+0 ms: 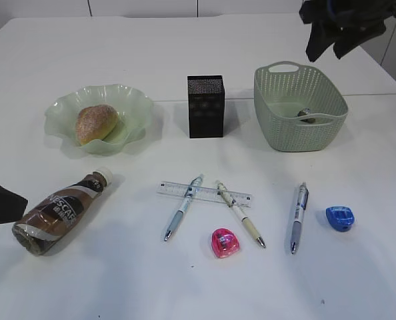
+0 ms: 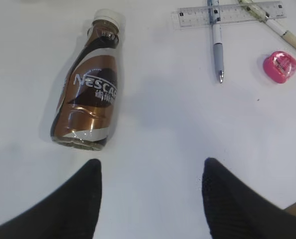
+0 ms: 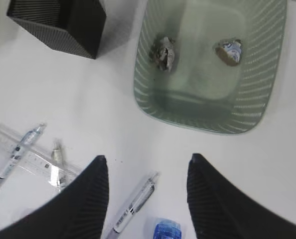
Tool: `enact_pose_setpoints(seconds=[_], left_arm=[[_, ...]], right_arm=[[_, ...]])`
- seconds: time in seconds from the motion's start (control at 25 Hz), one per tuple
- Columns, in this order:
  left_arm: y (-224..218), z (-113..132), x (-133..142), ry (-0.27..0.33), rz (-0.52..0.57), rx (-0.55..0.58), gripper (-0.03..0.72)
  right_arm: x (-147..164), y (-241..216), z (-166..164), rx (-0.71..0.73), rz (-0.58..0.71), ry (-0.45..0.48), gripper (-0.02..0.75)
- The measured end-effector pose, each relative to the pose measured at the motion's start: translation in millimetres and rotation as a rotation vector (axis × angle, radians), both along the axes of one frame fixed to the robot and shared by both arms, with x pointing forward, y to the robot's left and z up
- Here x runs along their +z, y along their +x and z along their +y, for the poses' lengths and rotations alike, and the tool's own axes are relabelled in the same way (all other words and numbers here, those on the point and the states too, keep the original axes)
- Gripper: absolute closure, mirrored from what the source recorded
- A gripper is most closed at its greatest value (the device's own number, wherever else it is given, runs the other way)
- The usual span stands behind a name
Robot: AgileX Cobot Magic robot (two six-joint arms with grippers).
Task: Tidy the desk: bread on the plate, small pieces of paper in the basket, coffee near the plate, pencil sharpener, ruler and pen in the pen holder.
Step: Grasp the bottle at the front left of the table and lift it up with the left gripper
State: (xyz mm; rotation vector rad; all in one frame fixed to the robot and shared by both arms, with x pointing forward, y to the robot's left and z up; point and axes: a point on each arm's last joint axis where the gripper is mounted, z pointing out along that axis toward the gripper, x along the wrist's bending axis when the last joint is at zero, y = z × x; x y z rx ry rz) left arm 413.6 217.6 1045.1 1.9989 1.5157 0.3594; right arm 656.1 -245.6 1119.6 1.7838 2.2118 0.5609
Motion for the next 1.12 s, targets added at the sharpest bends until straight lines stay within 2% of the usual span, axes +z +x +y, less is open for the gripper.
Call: enact_pose_setpoints(seconds=[0.24,0.36,0.48,0.56,0.8,0.92,1.12], left_arm=[[15,-6,-15,0.04,0.05,-0.003,0.24],[30,-11,-7,0.055,0.029,-0.011,0.24],[46,-16,1,0.081,0.01,-0.02,0.24],[55,-20,0,0.108,0.038,-0.025,0.24],[82,-29,-13,0.186,0.15,-0.038,0.24],[96,-27,-18,0.231,0.192,-0.059,0.24],[120,-14,-23,0.255,0.244,-0.055,0.229]], right_arm=[[29,-21,1,0.023,-0.059,0.031,0.33],[36,-42,-1,0.034,-0.056,0.034,0.33],[31,-65,-2,0.047,-0.016,0.034,0.33],[27,-78,-3,0.056,-0.012,0.041,0.33],[17,-132,-7,0.08,-0.131,0.057,0.33],[10,-156,-10,0.084,-0.168,0.05,0.331],[10,-180,-12,0.087,-0.198,0.06,0.33]])
